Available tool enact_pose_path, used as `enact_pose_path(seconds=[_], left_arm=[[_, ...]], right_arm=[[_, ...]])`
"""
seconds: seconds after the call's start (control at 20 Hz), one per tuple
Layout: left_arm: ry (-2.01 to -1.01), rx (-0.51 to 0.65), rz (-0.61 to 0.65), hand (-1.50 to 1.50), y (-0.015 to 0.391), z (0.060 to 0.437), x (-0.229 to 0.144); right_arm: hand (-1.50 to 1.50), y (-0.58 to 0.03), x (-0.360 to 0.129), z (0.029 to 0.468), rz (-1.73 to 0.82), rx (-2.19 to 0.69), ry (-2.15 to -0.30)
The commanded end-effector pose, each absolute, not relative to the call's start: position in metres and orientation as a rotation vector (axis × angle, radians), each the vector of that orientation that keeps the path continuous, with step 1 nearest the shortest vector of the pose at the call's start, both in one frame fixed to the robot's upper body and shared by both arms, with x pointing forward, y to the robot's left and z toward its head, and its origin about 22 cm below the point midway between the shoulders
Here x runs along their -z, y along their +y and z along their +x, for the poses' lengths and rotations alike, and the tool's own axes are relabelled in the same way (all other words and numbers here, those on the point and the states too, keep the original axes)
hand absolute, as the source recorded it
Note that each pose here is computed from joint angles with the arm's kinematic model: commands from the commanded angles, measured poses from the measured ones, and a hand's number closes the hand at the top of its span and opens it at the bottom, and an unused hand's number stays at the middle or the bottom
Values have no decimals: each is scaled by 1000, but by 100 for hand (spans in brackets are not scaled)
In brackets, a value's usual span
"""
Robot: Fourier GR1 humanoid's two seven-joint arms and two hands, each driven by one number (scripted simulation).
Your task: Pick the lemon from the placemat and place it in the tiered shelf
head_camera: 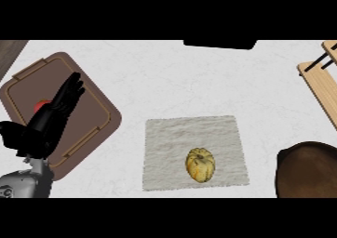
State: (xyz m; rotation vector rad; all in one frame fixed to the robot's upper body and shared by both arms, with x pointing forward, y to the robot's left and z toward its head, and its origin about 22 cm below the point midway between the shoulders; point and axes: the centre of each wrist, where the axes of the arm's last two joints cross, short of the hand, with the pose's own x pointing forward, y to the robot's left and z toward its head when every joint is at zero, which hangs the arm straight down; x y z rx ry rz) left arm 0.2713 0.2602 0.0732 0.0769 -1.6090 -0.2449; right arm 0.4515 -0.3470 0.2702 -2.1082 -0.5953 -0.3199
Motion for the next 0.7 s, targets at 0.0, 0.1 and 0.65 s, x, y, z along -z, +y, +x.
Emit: enact_pose_path(seconds=[0.0,0.1,0.65], left_arm=[[-1593,245,67,0,257,271,-69],[-1606,254,67,0,261,273,-77],[-1623,221,80,0,253,269,-66]], right_arm=[[150,-342,-291,456,-2154,245,-241],[150,-335,-299,459,-2175,219,-212],[150,-356,-310,453,-2133,162,-475]])
